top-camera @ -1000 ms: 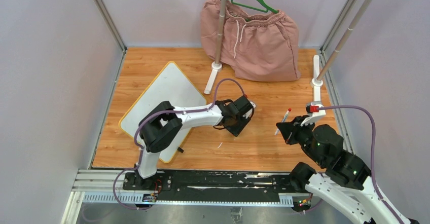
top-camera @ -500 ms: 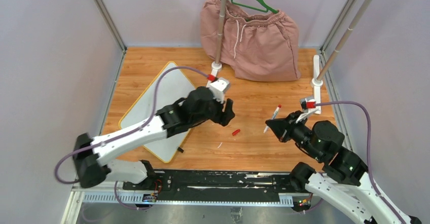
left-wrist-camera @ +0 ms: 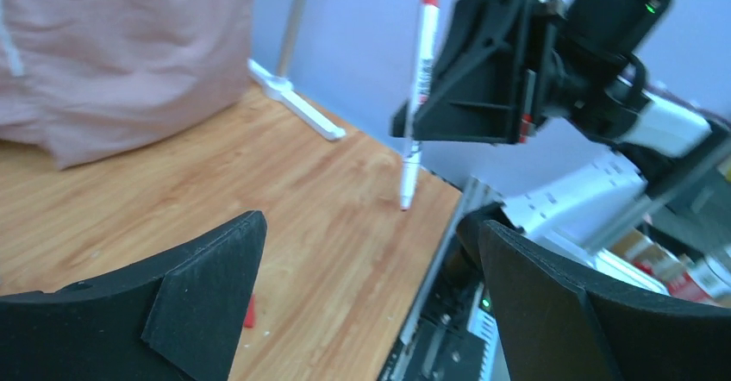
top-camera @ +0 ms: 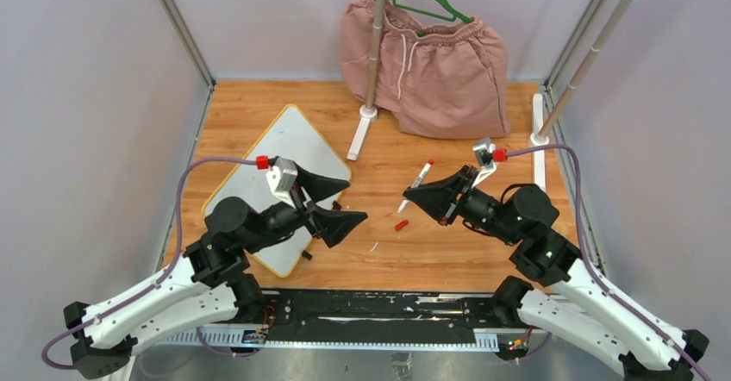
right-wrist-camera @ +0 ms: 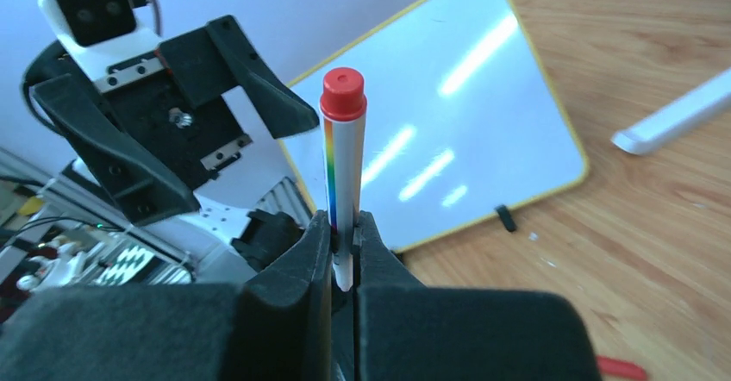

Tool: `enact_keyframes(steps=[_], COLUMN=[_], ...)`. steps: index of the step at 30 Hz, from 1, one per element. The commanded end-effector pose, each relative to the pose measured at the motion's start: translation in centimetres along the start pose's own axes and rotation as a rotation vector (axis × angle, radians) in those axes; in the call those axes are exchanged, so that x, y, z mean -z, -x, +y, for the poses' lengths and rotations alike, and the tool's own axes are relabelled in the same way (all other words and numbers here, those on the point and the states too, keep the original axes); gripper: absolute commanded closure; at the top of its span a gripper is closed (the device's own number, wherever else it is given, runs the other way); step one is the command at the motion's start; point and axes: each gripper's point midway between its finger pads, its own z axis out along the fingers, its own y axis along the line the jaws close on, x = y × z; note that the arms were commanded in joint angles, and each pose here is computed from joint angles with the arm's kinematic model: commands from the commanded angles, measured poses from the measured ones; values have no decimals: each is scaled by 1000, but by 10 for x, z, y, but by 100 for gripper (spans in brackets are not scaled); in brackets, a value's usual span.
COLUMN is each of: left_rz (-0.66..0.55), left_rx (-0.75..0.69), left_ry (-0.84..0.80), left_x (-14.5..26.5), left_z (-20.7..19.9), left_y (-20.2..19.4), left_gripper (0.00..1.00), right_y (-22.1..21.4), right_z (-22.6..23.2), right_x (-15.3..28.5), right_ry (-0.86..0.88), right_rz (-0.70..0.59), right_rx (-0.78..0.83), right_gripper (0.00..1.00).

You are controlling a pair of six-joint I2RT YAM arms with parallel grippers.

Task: Write a sentence on the whiteboard
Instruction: Move the whiteboard to the center of the board.

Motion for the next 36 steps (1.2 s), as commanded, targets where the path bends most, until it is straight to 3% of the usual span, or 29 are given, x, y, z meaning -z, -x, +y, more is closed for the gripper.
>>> enact_keyframes(steps=[1, 13, 17, 20, 30, 36], left_rz=[86, 149, 170, 170, 103, 66], left_rx=[-14, 28, 42, 59, 77, 84], left_ry=[-248, -424, -434, -445, -379, -371], left_x=[-6, -14, -16, -17, -18, -14], left_z=[-46, -78, -79, -82, -74, -73], left_y=[-3, -6, -10, -8, 5, 10], left_gripper=[1, 29, 51, 58, 52, 59], right_y=[24, 25, 28, 28, 24, 22], right_z=[52, 93, 98, 101, 107, 106], right_x=[-15, -29, -28, -26, -26, -24], right_ry=[221, 332, 357, 371, 386, 381], right_rz=[-95, -117, -147, -164, -171, -172], right_rx=[-5, 21, 18, 13, 13, 19], right_gripper=[100, 100, 100, 100, 100, 100])
